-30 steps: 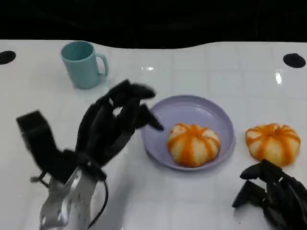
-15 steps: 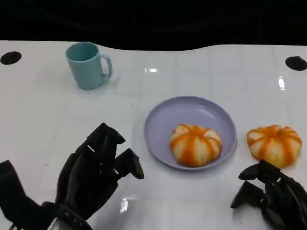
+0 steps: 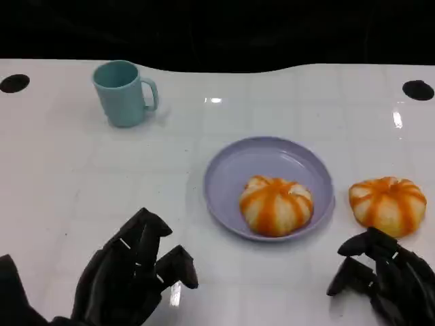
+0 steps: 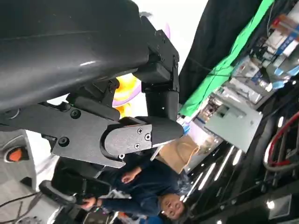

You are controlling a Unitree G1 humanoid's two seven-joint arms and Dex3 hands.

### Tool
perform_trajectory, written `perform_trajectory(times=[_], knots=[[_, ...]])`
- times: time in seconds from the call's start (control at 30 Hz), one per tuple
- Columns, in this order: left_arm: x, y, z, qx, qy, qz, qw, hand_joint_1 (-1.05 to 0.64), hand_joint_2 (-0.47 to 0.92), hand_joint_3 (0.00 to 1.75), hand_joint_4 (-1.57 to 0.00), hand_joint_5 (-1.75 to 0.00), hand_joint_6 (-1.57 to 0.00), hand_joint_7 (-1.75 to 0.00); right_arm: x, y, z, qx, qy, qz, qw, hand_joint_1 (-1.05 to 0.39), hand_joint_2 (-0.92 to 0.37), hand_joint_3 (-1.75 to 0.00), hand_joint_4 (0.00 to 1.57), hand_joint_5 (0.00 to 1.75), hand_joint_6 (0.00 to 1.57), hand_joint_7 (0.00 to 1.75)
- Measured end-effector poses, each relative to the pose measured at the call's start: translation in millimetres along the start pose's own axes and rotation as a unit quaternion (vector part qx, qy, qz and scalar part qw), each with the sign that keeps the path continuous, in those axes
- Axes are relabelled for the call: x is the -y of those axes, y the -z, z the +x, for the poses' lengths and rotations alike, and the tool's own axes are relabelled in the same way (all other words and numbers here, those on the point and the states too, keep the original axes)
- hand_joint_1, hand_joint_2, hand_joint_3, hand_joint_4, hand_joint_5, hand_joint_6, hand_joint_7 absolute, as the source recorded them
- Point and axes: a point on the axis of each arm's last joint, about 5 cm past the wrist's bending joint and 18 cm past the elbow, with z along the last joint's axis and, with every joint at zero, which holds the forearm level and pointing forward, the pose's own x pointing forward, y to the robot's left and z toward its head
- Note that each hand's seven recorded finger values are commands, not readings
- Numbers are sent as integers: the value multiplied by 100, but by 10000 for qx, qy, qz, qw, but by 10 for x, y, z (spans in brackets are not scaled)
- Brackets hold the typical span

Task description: Grasp the bread from the table and place it into the plate.

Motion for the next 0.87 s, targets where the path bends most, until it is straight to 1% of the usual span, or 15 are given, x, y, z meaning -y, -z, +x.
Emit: perform_trajectory(times=[0.2, 0.33, 0.43, 0.87], knots=[[-15, 12, -3, -38, 23, -13, 10000, -49, 92, 45, -75, -175, -46, -174, 0, 0, -1, -1, 2, 1, 10000, -54, -92, -24, 66, 151, 60, 122], [-83, 57, -16, -202, -59, -77, 9997, -49, 92, 44, -74, -175, -46, -172, -1, 3, -14, -6, 12, 0, 10000, -54, -92, -24, 65, 152, 60, 122], [-109, 77, -13, -251, -52, -107, 9996, -49, 92, 45, -73, -175, -46, -172, 0, 9, -23, -22, 20, 12, 10000, -53, -92, -25, 64, 153, 59, 122], [-136, 87, 31, -275, -30, -37, 9996, -50, 92, 40, -71, -175, -44, -172, 3, 9, -25, -36, 97, 22, 9999, -55, -92, -25, 65, 152, 59, 121]])
